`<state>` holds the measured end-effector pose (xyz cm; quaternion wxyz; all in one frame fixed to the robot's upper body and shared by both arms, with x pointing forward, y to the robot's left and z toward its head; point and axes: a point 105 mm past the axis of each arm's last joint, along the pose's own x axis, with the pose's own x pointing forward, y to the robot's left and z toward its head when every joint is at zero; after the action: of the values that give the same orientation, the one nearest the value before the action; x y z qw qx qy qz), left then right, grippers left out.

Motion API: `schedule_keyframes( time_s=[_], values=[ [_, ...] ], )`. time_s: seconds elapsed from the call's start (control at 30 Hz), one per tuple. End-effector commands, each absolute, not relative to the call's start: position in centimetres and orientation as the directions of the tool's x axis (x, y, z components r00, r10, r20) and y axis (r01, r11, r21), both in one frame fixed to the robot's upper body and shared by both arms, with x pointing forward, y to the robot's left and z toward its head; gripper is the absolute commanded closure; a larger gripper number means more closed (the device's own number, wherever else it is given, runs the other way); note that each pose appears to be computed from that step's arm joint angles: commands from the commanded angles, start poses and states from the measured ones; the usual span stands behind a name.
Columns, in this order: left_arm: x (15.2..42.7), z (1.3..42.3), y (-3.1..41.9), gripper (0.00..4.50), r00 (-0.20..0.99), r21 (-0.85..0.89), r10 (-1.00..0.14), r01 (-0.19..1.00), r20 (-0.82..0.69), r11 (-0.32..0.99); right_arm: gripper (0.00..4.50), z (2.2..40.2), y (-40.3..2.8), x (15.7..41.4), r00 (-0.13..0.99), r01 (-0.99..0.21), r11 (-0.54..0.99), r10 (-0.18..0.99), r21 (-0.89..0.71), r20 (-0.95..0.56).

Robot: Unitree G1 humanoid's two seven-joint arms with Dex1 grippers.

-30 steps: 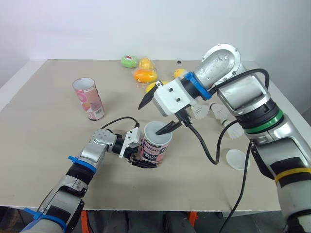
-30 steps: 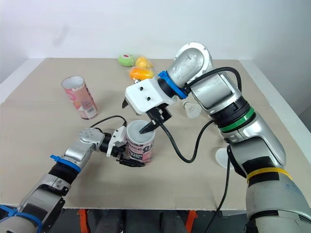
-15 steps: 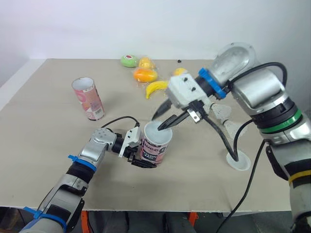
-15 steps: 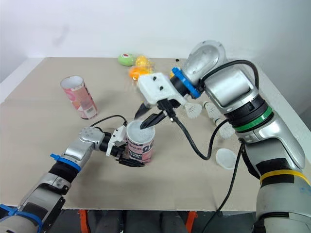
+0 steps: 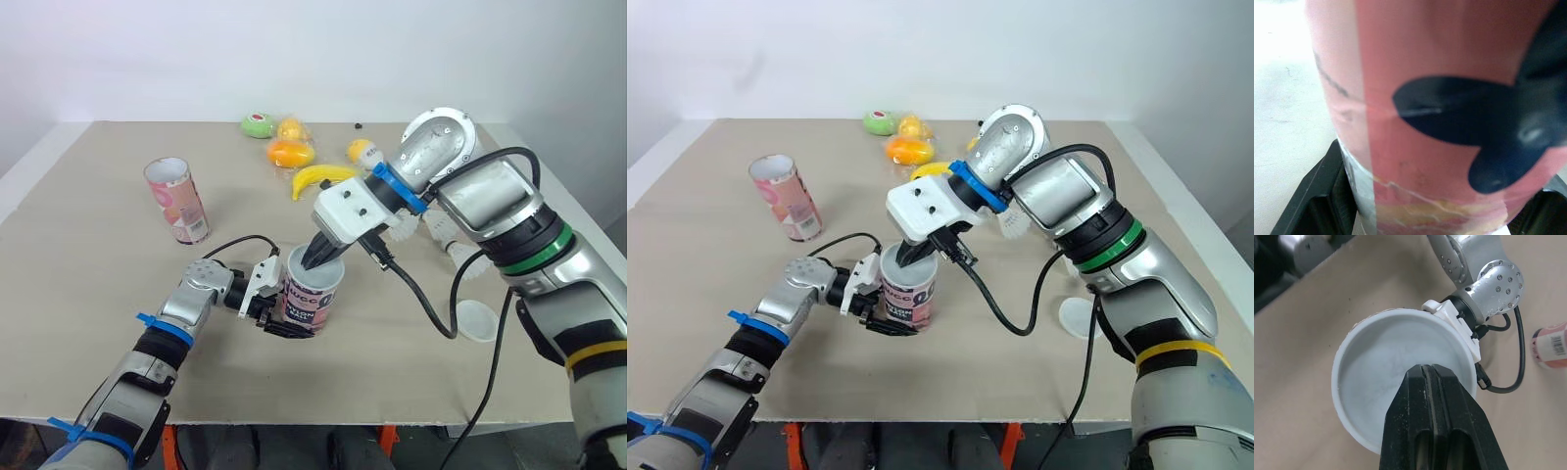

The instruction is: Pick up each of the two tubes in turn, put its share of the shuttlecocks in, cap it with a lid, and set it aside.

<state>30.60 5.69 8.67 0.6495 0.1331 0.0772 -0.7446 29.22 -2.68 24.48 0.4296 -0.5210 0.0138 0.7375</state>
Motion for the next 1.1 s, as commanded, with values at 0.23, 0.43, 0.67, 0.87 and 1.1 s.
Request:
schedule_keyframes(
  time_s=[0.23,0.43,0.67,0.87,1.1],
  values=[
    [30.1,6.1,6.4,1.15,-0.118,-0.024,-0.920,0.993,-0.375,-0.117,4.17,27.3,-3.0,30.1,-0.092,-0.729,-0.504,0.743,-0.463,-0.663],
    [30.1,6.2,6.3,1.15,-0.116,-0.017,-0.923,0.993,-0.367,-0.118,1.85,31.4,-7.1,29.0,-0.034,-0.787,-0.336,0.862,-0.518,-0.507],
    [30.1,6.6,6.1,1.15,-0.111,-0.002,-0.935,0.993,-0.338,-0.117,0.04,28.3,-11.9,26.6,0.092,-0.892,-0.115,0.899,-0.436,-0.427],
    [30.3,7.7,5.9,0.21,-0.092,0.019,-0.957,0.995,-0.275,-0.100,0.00,21.9,-13.5,26.1,0.258,-0.941,0.139,0.884,-0.308,-0.389],
    [31.4,9.1,6.7,0.04,-0.057,0.033,-0.971,0.997,-0.232,-0.066,0.00,19.4,-11.5,25.4,0.303,-0.943,0.244,0.911,-0.226,-0.280]
  ],
)
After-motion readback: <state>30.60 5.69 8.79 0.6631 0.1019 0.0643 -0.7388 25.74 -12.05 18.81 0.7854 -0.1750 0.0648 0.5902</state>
